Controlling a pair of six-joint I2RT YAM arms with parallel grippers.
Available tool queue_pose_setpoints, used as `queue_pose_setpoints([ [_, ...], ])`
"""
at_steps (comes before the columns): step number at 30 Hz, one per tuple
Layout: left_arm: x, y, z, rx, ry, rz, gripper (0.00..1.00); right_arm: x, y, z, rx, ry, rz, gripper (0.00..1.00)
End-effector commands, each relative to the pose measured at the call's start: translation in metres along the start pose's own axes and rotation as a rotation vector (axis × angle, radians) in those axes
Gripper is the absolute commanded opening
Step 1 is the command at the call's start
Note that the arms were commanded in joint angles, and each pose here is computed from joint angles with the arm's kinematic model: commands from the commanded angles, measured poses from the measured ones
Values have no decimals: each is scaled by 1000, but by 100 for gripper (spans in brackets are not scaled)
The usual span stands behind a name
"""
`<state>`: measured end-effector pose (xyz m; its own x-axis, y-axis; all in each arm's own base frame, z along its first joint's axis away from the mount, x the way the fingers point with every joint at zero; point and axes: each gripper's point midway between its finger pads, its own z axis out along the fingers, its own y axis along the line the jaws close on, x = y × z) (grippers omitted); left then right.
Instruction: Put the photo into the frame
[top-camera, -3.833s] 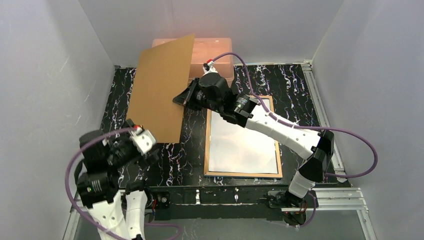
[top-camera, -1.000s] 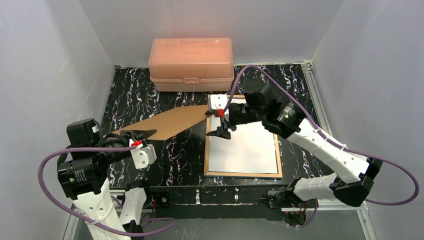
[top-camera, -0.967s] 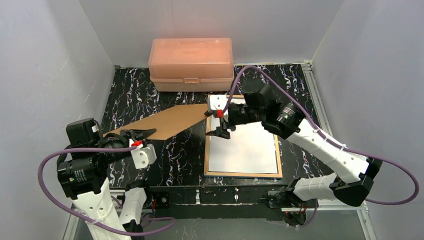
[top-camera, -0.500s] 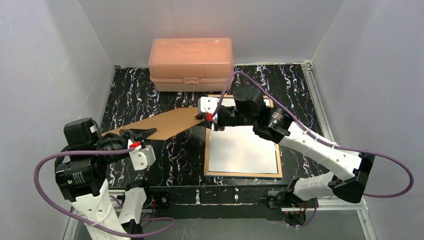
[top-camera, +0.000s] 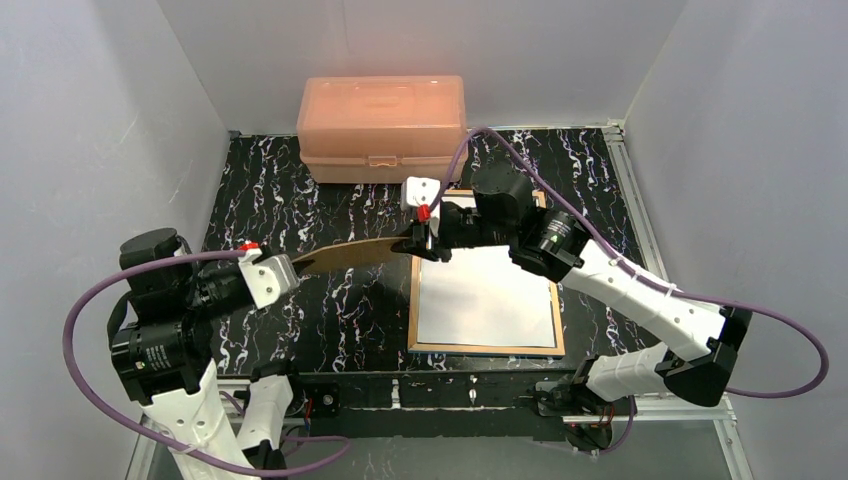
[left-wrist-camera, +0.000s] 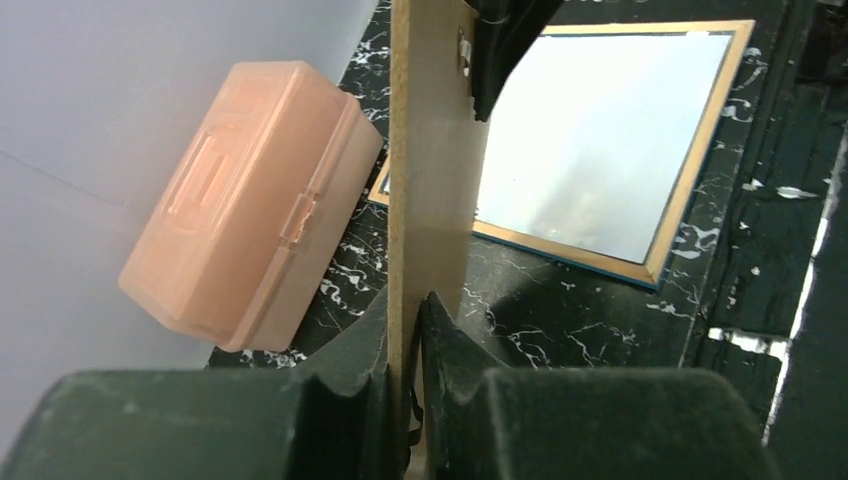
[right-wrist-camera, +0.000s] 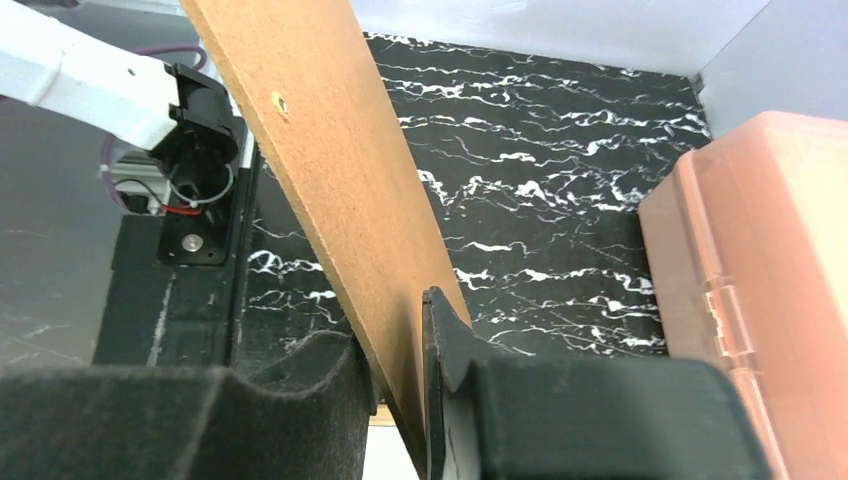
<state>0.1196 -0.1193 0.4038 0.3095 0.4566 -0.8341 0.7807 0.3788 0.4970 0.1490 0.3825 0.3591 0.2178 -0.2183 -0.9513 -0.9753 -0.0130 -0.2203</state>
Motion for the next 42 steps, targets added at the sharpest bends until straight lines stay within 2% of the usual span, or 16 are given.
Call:
queue_pose_setpoints([
  [1, -41, 23, 3, -29, -167, 132, 14, -42, 33, 6, -181, -91, 164, 1],
  [4, -41, 38, 2, -72, -151, 161, 47, -47, 45, 4, -256, -90, 189, 1],
  [5, -40, 44, 2, -93, -146, 167, 56, -49, 49, 3, -279, -98, 193, 1],
  [7, -37, 61, 3, -145, -137, 183, 67, -52, 55, 1, -312, -109, 194, 1],
  [11, -47, 105, -3, -313, -154, 223, 86, -51, 52, 0, -294, -98, 203, 1],
  [14, -51, 124, -9, -399, -155, 212, 88, -48, 42, 3, -233, -77, 232, 1],
  [16, -52, 135, -13, -455, -153, 186, 97, -43, 29, 6, -184, -49, 275, 1],
  [19, -48, 147, -18, -527, -140, 139, 99, -30, 7, 11, -109, -14, 375, 1],
  [22, -39, 162, -25, -619, -128, 18, 98, -15, -24, 11, -7, -16, 489, 1],
  [28, 5, 172, -22, -651, 13, -276, 99, -17, -83, -29, 46, -211, 745, 1],
  [32, 32, 174, -21, -667, 98, -420, 98, -17, -100, -62, 53, -300, 839, 1],
  [38, 77, 151, -2, -581, 182, -595, 98, -9, -111, -102, 105, -369, 941, 1],
  [42, 116, 129, 14, -481, 259, -701, 94, 4, -120, -125, 170, -366, 1032, 1],
])
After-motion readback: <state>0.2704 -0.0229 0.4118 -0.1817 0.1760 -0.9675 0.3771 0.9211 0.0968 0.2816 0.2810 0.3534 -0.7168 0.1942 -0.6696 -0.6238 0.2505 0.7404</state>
